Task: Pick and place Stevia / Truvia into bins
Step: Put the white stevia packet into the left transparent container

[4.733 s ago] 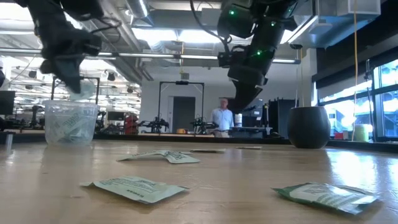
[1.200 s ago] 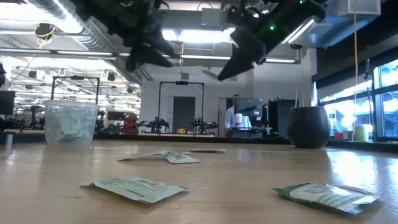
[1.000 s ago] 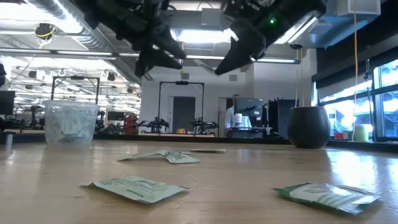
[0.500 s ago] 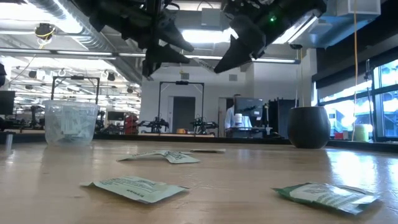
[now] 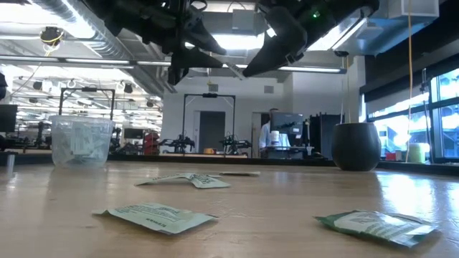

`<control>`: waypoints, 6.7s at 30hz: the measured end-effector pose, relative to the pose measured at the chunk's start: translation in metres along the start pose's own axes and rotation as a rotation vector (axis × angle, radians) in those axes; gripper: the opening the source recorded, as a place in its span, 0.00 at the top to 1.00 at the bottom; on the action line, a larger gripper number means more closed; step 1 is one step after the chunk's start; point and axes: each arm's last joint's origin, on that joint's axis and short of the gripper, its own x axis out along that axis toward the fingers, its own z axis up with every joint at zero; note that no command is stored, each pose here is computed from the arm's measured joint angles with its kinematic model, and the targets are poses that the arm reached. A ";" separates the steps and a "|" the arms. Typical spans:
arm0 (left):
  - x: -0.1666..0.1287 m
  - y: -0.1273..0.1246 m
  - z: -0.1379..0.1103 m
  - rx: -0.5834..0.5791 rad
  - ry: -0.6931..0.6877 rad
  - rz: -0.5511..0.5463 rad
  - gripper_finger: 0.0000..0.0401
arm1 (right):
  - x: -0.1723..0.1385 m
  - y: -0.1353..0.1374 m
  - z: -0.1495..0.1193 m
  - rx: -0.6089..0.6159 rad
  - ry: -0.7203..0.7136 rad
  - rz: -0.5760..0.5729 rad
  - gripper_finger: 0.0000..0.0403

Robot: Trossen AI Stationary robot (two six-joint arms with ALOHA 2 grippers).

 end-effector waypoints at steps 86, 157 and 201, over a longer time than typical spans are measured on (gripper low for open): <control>-0.125 0.024 -0.053 -0.193 0.562 0.702 0.99 | 0.011 -0.003 -0.021 0.049 0.177 0.034 0.55; -0.108 0.012 -0.027 -0.016 0.426 0.568 0.89 | 0.077 0.007 -0.070 0.042 0.361 0.181 1.00; 0.007 -0.047 -0.043 0.744 0.224 0.019 0.59 | 0.051 0.009 -0.015 0.130 -0.006 0.607 1.00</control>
